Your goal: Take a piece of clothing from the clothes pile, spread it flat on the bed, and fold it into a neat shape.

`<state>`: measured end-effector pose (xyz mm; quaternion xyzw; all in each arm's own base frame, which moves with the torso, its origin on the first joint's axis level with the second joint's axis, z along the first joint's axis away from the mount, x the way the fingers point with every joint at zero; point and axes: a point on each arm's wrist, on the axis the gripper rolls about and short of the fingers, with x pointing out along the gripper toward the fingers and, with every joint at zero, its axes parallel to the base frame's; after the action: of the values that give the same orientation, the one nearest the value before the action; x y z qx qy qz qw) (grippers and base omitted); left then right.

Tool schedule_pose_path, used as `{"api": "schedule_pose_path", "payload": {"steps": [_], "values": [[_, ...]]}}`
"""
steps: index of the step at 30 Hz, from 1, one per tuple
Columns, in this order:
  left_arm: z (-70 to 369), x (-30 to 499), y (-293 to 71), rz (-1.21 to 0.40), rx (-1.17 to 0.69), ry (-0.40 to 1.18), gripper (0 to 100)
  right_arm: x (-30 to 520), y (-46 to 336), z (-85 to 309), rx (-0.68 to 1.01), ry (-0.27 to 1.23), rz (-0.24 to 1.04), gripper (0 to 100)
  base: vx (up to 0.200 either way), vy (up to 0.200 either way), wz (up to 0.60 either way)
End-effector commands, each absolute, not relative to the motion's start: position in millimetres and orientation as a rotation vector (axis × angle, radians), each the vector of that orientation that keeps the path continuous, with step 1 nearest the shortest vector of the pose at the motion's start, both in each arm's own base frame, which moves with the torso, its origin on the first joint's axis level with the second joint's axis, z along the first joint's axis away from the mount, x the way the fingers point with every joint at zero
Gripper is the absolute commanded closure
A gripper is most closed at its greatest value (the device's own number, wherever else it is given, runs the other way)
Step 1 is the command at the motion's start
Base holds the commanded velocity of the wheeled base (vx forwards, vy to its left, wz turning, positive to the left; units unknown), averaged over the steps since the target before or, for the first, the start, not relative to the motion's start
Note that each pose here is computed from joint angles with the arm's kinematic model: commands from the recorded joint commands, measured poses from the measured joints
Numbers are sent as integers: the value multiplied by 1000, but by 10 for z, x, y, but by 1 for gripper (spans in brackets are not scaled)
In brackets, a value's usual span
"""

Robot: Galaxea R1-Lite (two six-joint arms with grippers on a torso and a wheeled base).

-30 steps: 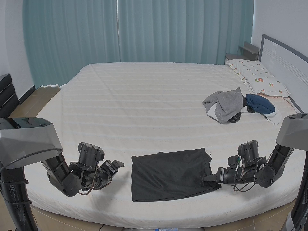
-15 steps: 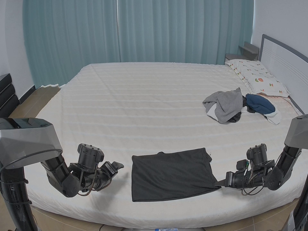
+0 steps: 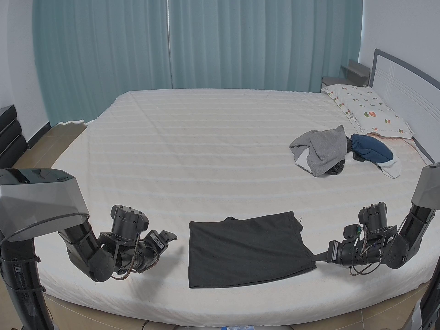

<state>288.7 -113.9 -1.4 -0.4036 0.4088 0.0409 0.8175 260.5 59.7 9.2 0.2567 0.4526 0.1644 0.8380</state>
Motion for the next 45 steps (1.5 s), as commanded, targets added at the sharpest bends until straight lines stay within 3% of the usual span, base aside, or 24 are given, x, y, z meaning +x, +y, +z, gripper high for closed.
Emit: {"api": "schedule_pose_path", "payload": {"steps": [1, 6, 7, 18, 25, 39, 40, 45], "values": [[-21, 2888, -1140, 88, -860, 873, 0, 2597, 587, 83, 545, 962, 345, 100, 0, 0, 0], [-21, 2888, -1140, 88, -860, 873, 0, 2604, 626, -13, 539, 999, 345, 100, 0, 0, 0], [-21, 2888, -1140, 88, -860, 873, 0, 2604, 626, -13, 539, 999, 345, 0, 0, 0, 0], [-21, 2888, -1140, 88, -860, 873, 0, 3225, 600, 244, 587, 807, 357, 0, 0, 0, 0], [-21, 2888, -1140, 88, -860, 873, 0, 3699, 773, -136, 627, 821, 352, 0, 0, 0, 0], [-21, 2888, -1140, 89, -861, 873, 0, 4079, 1066, -336, 649, 758, 315, 0, 0, 0, 0], [-21, 2886, -1144, 88, -861, 873, 0, 4106, 1070, -337, 647, 745, 308, 100, 0, 0, 0], [-21, 2886, -1144, 88, -861, 873, 0, 4182, 1056, -350, 645, 718, 284, 100, 0, 0, 0]]}}
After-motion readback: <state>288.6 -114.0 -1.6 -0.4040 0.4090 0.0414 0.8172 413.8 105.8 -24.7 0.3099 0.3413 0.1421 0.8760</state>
